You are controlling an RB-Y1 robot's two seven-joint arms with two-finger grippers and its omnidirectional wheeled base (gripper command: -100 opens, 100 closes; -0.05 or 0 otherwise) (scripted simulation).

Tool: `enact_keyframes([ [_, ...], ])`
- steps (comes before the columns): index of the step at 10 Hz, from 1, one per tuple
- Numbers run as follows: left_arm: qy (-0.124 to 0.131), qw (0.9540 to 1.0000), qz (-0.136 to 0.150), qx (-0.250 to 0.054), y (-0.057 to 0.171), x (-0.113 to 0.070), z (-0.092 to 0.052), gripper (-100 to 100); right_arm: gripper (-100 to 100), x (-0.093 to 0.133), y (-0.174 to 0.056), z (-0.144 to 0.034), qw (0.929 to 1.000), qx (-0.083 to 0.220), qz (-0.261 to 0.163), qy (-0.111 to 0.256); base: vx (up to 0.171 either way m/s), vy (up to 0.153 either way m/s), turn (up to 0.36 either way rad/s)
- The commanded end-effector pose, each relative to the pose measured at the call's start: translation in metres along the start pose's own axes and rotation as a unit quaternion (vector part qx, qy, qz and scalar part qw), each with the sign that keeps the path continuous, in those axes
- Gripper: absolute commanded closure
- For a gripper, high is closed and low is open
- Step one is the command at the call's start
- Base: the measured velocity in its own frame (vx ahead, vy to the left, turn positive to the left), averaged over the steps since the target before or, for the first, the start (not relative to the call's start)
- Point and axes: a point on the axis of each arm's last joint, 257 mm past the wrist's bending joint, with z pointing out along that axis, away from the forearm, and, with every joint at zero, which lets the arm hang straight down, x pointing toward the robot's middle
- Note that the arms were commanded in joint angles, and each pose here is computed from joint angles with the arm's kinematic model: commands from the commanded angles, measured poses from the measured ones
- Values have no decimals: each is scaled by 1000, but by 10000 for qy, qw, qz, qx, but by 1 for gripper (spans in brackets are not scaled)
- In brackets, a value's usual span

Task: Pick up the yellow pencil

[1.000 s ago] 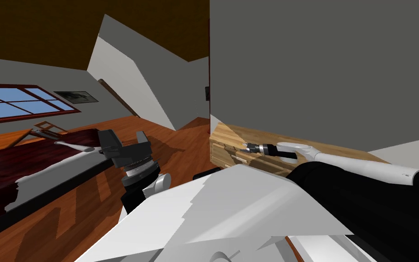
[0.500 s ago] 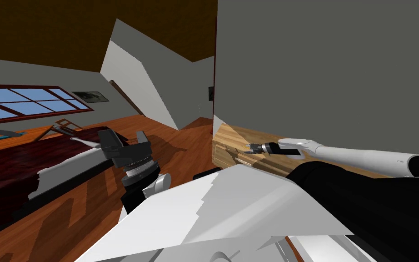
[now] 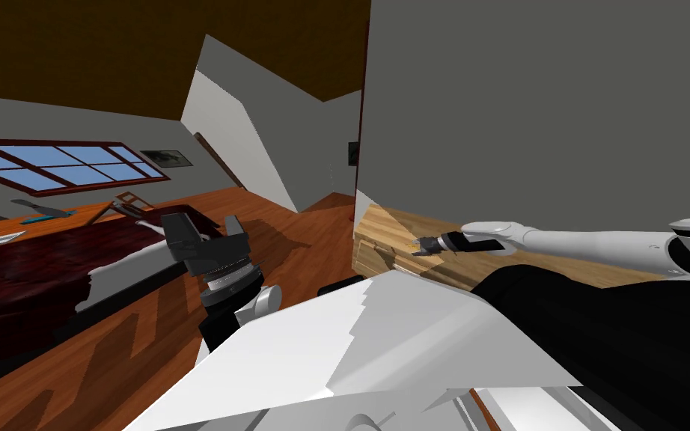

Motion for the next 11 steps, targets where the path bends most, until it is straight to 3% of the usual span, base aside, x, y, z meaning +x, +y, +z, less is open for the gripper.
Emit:
enact_keyframes([
  [1,0,10000,0,0,0,0,0,0,-100,20,-6,-11,9991,-9,-96,416,41,43,101],
  [3,0,10000,0,0,0,0,0,0,-100,45,-12,-25,9959,-16,-198,879,41,41,79],
  [4,0,10000,0,0,0,0,0,0,-100,45,-12,-25,9959,-16,-198,879,18,19,18],
  [5,0,10000,0,0,0,0,0,0,-100,66,-17,-38,9915,-28,-272,1271,14,31,97],
  [8,0,10000,0,0,0,0,0,0,-100,81,-19,-49,9874,-42,-316,1553,13,24,37],
  [9,0,10000,0,0,0,0,0,0,-100,76,-19,-46,9887,-27,-316,1467,5,10,6],
  [10,0,10000,0,0,0,0,0,0,0,77,-19,-46,9884,-35,-308,1484,0,0,0],
  [11,0,10000,0,0,0,0,0,0,-100,76,-25,-46,9896,-42,-432,1373,-9,21,153],
])
